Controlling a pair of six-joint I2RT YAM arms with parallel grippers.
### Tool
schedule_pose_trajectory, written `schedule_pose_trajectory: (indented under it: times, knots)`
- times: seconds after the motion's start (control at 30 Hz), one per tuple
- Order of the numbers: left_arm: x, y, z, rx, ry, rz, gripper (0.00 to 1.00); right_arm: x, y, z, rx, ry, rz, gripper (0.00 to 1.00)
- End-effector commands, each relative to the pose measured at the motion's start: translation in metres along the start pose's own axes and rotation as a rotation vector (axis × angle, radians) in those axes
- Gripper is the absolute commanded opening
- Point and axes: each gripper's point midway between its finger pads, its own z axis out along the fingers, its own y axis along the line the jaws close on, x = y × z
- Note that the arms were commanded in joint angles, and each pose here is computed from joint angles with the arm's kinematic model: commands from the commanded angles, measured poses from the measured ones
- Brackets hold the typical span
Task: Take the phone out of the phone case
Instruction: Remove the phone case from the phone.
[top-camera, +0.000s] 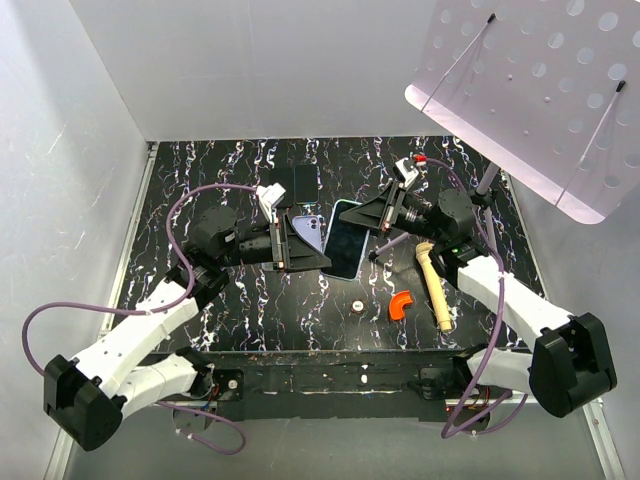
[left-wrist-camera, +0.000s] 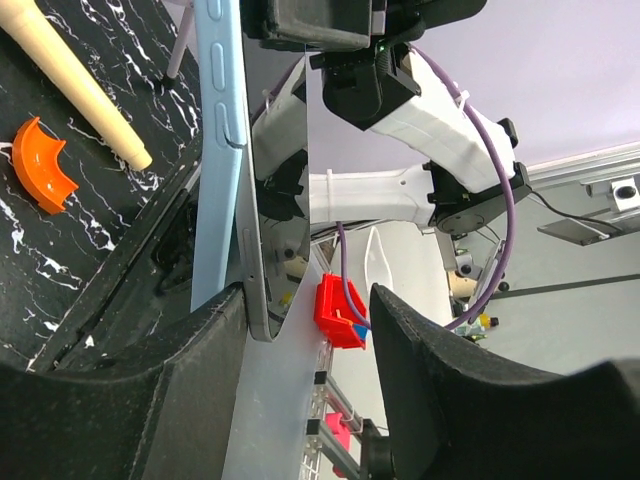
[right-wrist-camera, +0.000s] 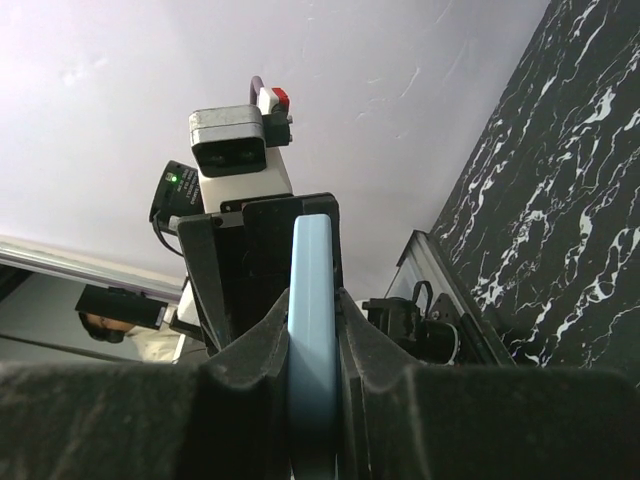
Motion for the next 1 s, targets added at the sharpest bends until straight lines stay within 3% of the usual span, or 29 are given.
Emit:
schedule_pose_trajectory:
  times: [0.0,0.27,0.4,0.53,0.63,0.7,0.87,0.97]
  knots:
    - [-0.006,-0.012,0.003,0.03,-0.016,0.016,0.49,-0.008,0.065,-0.003,-0.13,-0.04,-0.172,0.01]
    - [-0.021,-0.032,0.02,0.215,-0.012,-0.088,0.29,-0.002,0.068,-0.001,-0.144,-0.018,-0.263,0.01]
    - [-0.028,-0.039,0.023,0.24,-0.01,-0.071,0.21,0.001,0.067,-0.001,-0.127,-0.001,-0.287,0.01]
    - [-0.03,-0.045,0.023,0.255,-0.015,-0.047,0.0,0.005,0.06,0.0,-0.07,0.021,-0.3,0.01]
    - [-0.03,-0.049,0.02,0.275,-0.027,-0.034,0.0,0.007,0.051,-0.003,-0.01,0.032,-0.296,0.04]
    - [-0.03,-0.053,0.016,0.293,-0.047,-0.023,0.0,0.009,0.047,-0.005,0.019,0.045,-0.29,0.18]
    - [-0.037,-0.052,0.004,0.272,-0.113,-0.012,0.0,0.017,0.048,-0.013,0.035,0.056,-0.278,0.72]
    - [-0.043,-0.051,-0.004,0.252,-0.145,-0.018,0.0,0.021,0.05,-0.02,0.053,0.05,-0.28,0.8]
